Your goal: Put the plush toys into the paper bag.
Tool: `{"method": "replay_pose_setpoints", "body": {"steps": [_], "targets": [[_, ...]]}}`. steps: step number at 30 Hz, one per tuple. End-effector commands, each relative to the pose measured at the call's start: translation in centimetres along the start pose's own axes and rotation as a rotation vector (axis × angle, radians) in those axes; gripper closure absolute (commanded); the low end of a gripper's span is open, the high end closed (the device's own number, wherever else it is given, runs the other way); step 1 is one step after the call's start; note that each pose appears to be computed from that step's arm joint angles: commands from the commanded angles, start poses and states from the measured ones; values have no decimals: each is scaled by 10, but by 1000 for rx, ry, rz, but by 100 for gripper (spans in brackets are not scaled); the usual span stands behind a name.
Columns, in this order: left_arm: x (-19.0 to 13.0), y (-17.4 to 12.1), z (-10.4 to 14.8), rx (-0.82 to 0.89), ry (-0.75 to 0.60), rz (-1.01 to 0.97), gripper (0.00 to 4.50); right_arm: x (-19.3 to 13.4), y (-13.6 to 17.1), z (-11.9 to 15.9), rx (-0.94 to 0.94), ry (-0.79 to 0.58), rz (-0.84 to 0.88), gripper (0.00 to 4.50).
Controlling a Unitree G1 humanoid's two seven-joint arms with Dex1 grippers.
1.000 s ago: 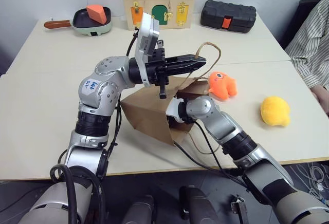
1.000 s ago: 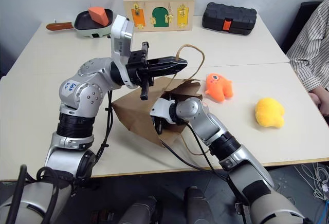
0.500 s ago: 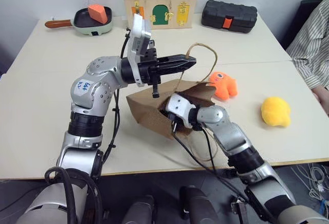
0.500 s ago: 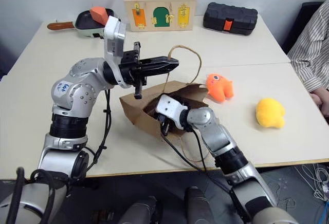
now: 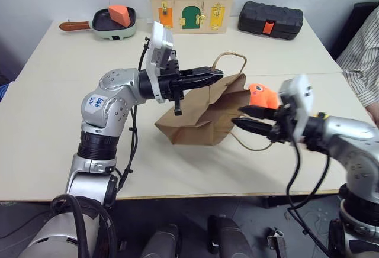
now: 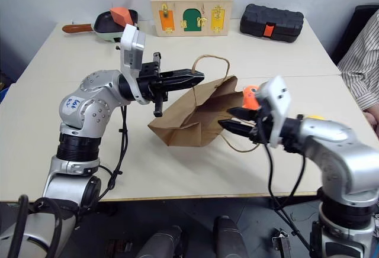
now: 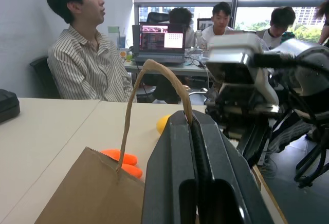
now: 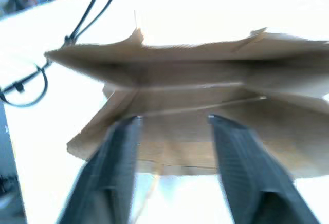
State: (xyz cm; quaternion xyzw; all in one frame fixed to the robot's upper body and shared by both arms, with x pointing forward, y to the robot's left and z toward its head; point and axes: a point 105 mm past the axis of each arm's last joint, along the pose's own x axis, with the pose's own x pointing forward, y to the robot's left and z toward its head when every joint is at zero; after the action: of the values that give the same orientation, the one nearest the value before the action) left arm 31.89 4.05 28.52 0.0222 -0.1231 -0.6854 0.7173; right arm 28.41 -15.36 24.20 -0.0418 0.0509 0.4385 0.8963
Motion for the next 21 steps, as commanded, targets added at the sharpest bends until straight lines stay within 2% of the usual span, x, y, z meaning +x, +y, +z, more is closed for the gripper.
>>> {"method": "replay_pose_setpoints", "body": {"steps": [1, 3, 9, 16, 19, 21], "targets": [[2, -8, 8, 39, -9, -34, 450, -14, -43, 8, -66, 29, -200, 83], [2, -9, 8, 38, -5, -41, 450, -12, -71, -7, -82, 99, -304, 5], [2, -9, 9, 48, 8, -49, 450, 8, -141, -38, 6, 131, -541, 5], [1, -9, 10, 65, 15, -44, 450, 41, -158, -74, 214, 136, -534, 5], [1, -8, 12, 68, 9, -34, 450, 41, -166, -84, 208, 158, -584, 65], [0, -8, 12, 69, 8, -31, 450, 40, -168, -86, 186, 166, -598, 129]]}}
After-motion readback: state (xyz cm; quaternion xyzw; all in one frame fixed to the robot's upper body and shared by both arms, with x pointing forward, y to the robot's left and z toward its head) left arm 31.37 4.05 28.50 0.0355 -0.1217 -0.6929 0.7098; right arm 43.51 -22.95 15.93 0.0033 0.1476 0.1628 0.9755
